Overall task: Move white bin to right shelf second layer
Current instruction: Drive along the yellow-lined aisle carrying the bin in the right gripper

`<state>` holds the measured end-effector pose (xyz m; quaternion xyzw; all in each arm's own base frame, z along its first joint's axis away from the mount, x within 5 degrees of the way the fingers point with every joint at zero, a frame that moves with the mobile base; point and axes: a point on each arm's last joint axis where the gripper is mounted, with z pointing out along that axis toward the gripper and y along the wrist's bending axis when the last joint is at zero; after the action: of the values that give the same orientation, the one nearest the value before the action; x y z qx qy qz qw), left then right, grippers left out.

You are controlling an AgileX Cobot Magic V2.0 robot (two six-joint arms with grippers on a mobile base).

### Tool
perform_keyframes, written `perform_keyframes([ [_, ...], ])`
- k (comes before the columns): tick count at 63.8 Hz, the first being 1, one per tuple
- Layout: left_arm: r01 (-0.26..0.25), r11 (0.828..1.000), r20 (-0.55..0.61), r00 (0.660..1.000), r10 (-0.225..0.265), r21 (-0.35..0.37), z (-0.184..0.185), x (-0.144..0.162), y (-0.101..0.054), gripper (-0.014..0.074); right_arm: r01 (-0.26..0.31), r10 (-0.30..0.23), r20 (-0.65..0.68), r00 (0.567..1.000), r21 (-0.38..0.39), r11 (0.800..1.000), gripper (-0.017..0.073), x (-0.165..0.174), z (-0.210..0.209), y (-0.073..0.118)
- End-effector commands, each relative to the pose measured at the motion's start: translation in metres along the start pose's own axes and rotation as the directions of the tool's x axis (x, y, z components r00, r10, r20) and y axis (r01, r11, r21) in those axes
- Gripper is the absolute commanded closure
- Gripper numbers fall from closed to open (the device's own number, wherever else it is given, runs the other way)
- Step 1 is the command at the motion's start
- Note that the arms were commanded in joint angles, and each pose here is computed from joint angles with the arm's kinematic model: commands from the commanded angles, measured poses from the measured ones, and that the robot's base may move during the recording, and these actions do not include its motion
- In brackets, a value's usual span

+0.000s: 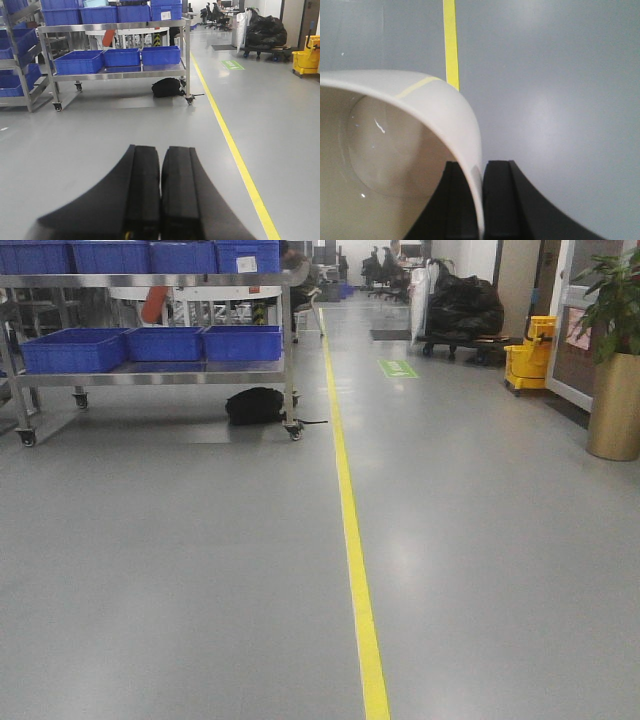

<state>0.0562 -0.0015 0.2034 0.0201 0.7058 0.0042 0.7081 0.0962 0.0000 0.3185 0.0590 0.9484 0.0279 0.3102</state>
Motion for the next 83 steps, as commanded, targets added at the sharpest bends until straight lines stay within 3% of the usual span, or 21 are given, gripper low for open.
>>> perform_keyframes([
  [1,0.009,1.000,0.061,0.998,-0.009,-0.004,0.0003,0.0041,0.0002,0.0509,0.008,-0.007,0.083,0.997,-0.010,1.000,0.0502,-0.0101,-0.0065,0.0015],
  [83,0.009,1.000,0.061,0.998,-0.009,-0.004,0.0003,0.0041,0.0002,0.0509,0.008,-0.007,0.084,0.996,-0.010,1.000,0.0502,-0.0102,-0.0065,0.0015],
])
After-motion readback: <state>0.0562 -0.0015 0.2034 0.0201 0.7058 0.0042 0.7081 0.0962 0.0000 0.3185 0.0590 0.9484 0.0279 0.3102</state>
